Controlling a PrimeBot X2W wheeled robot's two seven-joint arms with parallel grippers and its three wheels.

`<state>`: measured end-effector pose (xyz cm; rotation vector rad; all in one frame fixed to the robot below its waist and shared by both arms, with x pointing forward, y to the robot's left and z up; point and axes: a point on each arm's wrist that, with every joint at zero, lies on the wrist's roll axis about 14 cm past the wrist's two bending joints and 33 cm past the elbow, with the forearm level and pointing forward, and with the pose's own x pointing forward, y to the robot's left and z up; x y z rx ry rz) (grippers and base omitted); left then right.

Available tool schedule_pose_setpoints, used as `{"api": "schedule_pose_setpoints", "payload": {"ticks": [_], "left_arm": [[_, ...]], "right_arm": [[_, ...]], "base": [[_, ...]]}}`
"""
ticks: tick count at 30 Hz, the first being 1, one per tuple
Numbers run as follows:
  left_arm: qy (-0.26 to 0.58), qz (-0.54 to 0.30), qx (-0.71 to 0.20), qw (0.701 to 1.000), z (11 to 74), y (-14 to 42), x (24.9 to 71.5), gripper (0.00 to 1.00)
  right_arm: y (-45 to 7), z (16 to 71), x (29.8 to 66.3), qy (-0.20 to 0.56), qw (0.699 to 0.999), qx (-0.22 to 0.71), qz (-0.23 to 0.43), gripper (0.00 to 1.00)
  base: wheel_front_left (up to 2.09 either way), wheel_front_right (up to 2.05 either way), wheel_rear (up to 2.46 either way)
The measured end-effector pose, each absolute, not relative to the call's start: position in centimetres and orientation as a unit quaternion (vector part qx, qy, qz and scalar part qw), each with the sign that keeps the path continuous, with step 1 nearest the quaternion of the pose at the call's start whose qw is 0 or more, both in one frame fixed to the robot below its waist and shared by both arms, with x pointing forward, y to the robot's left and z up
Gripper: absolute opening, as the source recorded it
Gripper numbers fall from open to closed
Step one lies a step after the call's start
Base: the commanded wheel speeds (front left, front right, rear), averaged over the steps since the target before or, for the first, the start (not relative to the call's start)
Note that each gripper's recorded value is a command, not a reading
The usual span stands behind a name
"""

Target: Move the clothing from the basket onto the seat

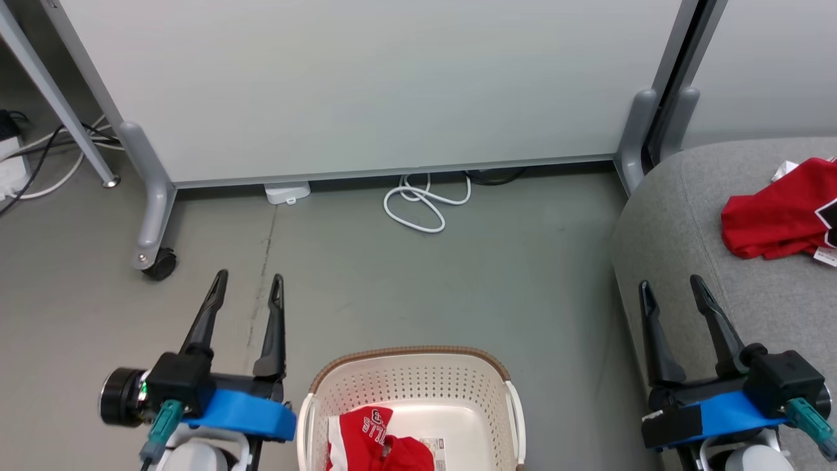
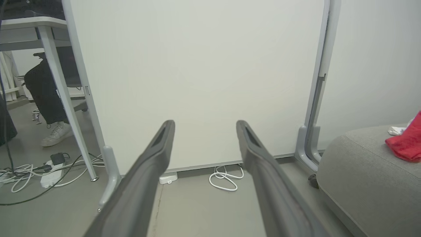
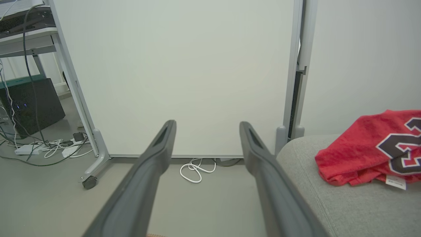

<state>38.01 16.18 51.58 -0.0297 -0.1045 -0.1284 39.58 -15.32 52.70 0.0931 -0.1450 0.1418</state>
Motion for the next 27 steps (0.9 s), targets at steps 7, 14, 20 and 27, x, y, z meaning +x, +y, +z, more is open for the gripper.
{"api": "schedule_pose_setpoints", "payload": {"ticks": [7, 14, 20, 27], "left_arm": [[-0.020, -0.131, 0.012, 0.991, 49.8, 13.3, 40.5, 1.00], [0.048, -0.206, 0.040, 0.977, 45.3, 10.2, 42.8, 1.00], [0.118, -0.266, 0.066, 0.954, 40.2, 8.0, 43.9, 1.00], [0.197, -0.328, 0.102, 0.918, 34.2, 6.1, 43.9, 1.00]], "right_arm": [[-14.6, 52.7, 41.2, -0.074, 0.993, 0.045, 0.081, 1.00], [-14.2, 52.5, 43.6, -0.076, 0.993, 0.036, 0.087, 1.00], [-14.6, 51.1, 45.6, -0.065, 0.994, 0.026, 0.083, 1.00], [-14.9, 48.6, 47.4, -0.041, 0.996, 0.019, 0.080, 1.00]], "base": [[0.00, 0.00, 0.00], [0.00, 0.00, 0.00], [0.00, 0.00, 0.00], [0.00, 0.00, 0.00]]}}
